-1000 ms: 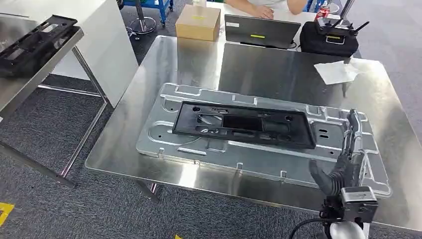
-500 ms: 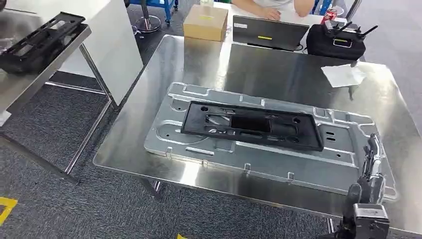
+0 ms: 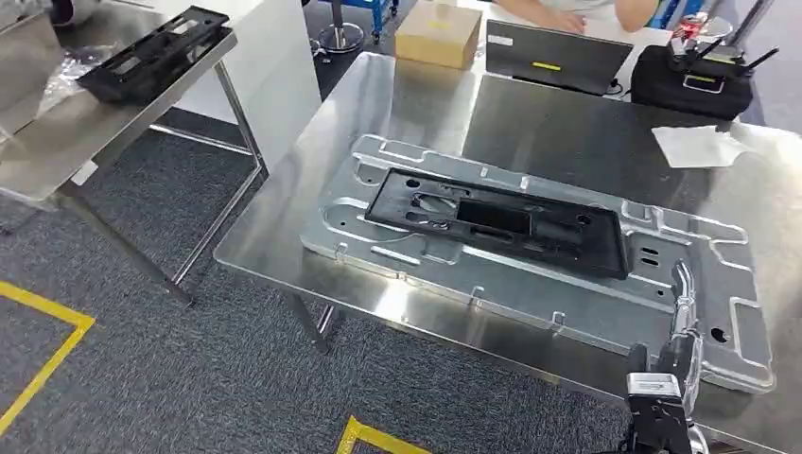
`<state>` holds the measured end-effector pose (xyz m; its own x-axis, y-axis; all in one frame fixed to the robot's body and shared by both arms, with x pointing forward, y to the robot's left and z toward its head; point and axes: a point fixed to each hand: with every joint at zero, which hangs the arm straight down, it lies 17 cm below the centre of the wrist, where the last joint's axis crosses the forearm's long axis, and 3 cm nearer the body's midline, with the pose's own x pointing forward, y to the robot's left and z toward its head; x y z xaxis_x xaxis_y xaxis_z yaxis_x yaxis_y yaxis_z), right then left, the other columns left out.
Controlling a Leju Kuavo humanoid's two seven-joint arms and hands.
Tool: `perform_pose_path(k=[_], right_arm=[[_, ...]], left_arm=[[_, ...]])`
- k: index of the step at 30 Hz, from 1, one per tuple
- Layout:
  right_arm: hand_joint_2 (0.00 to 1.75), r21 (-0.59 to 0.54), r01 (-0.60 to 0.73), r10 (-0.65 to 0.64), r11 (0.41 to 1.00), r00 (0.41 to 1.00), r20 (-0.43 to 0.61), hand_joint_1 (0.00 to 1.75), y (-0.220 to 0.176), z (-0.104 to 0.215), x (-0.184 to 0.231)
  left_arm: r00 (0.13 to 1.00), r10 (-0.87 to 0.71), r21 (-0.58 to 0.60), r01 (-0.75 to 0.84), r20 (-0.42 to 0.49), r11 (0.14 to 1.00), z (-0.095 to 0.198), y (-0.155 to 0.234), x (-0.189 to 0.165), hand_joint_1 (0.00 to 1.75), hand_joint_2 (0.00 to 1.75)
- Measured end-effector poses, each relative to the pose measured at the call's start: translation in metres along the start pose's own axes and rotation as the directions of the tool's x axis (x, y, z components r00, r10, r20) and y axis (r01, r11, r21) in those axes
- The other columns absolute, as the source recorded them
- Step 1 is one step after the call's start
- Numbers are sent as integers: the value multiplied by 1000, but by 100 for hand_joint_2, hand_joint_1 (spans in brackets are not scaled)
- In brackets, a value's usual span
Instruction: Take the parts from the cabinet and place them on the table.
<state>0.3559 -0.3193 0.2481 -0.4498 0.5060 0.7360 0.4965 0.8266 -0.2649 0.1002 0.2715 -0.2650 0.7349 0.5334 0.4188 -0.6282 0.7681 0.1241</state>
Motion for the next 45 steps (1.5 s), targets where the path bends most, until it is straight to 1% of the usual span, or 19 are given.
perform_pose_path(k=[3,14,18,22,31,34,37,45], right_arm=[[0,-1,0,0,1000,1000,-10,0,2,1,-3],[0,9,-20,20,1000,999,-47,0,5,6,-13],[0,13,-29,29,1000,998,-48,0,6,6,-13],[0,13,-37,38,999,998,-52,0,5,5,-15],[0,28,-57,59,998,996,-62,0,6,8,-18],[0,25,-66,68,997,996,-61,0,4,8,-19],[0,26,-67,68,997,996,-65,0,4,9,-20],[0,85,-115,122,990,989,-89,0,12,20,-29]], left_arm=[[1000,6,1,-6,6,1000,-1,-2,4,0,0],[1000,10,-11,-10,1,1000,2,-8,0,0,0],[1000,14,-19,-14,-1,1000,4,-13,0,0,0],[1000,12,-16,-12,-9,1000,5,-9,-6,0,0],[1000,15,-21,-15,-3,1000,4,-13,-2,0,0],[1000,22,-34,-22,3,999,5,-20,3,0,0],[1000,18,-28,-19,-3,999,5,-17,-1,0,0],[1000,12,-31,-12,-9,999,6,-18,-4,0,0]])
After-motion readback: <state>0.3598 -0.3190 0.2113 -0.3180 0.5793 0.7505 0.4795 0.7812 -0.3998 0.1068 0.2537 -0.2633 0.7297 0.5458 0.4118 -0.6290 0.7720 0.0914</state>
